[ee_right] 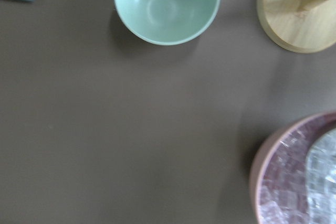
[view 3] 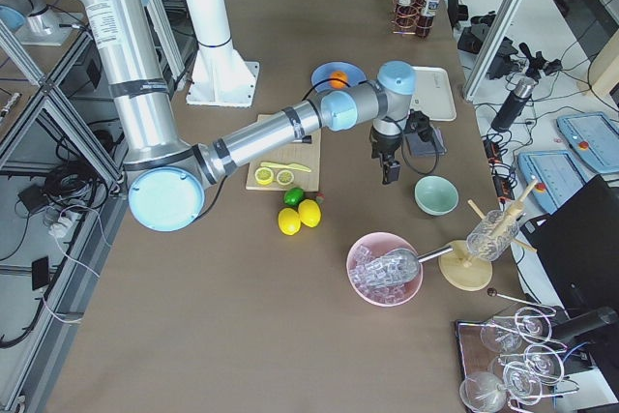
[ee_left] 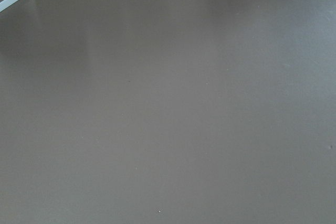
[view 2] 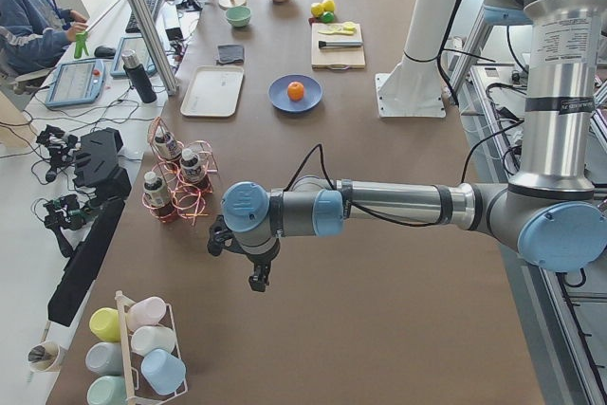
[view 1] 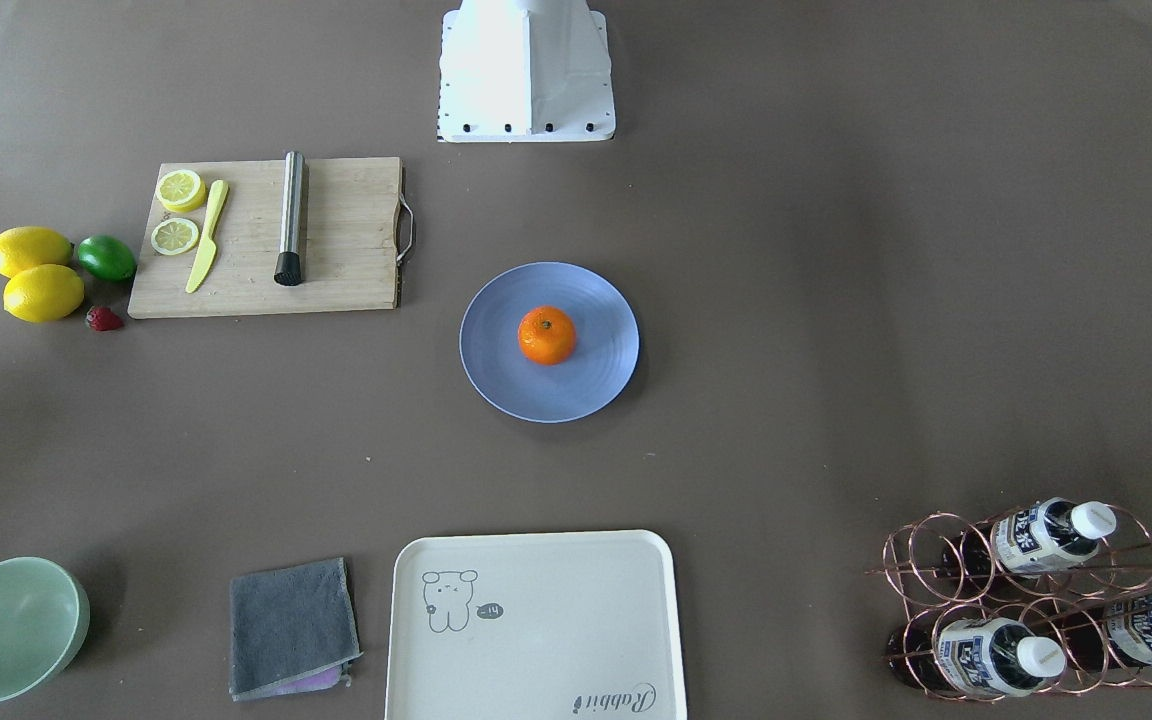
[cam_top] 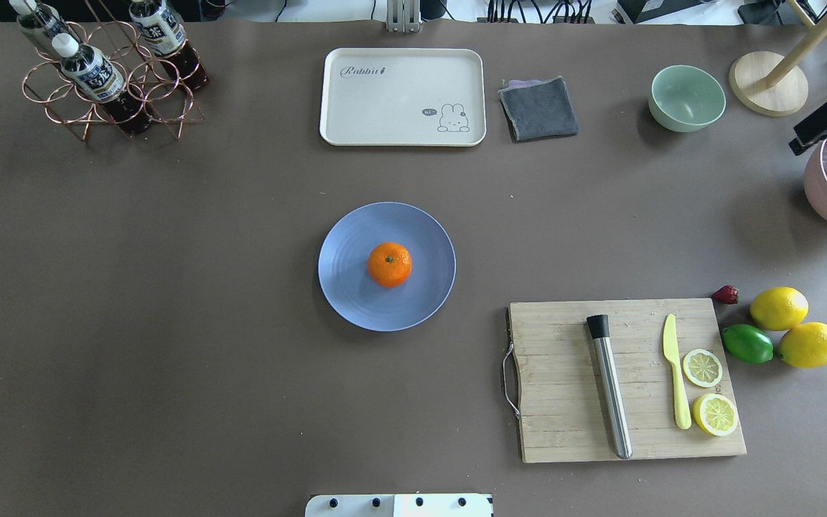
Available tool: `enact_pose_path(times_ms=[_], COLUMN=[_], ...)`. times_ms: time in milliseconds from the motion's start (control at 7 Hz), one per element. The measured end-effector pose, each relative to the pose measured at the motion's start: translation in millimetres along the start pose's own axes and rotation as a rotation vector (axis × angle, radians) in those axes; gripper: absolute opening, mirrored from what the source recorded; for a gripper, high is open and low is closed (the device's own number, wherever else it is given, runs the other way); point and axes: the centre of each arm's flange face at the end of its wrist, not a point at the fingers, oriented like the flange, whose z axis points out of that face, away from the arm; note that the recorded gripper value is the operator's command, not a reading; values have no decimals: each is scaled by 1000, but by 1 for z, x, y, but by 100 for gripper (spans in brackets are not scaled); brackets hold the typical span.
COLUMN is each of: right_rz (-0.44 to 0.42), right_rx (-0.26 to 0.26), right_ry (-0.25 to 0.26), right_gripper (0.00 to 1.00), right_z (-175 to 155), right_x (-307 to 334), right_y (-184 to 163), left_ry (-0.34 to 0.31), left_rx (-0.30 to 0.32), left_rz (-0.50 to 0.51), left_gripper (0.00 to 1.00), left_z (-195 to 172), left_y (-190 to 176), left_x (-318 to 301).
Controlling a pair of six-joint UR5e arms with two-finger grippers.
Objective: Pick orange to plate
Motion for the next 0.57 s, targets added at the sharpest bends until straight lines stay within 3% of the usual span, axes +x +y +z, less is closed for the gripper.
enact_pose_path(times_ms=[286, 571], right_rz=[112, 242], right_rx=[-59, -99], right_ry=[21, 19], right_gripper=[100, 100], right_z=[15, 30], right_x=[111, 167], right_y=[90, 153], left_ry=[1, 1], left_rx=[-5, -7], left_rz=[-4, -9], left_gripper=[98, 98], left_z=[-2, -2], left_y=[2, 4], left_x=[0, -1])
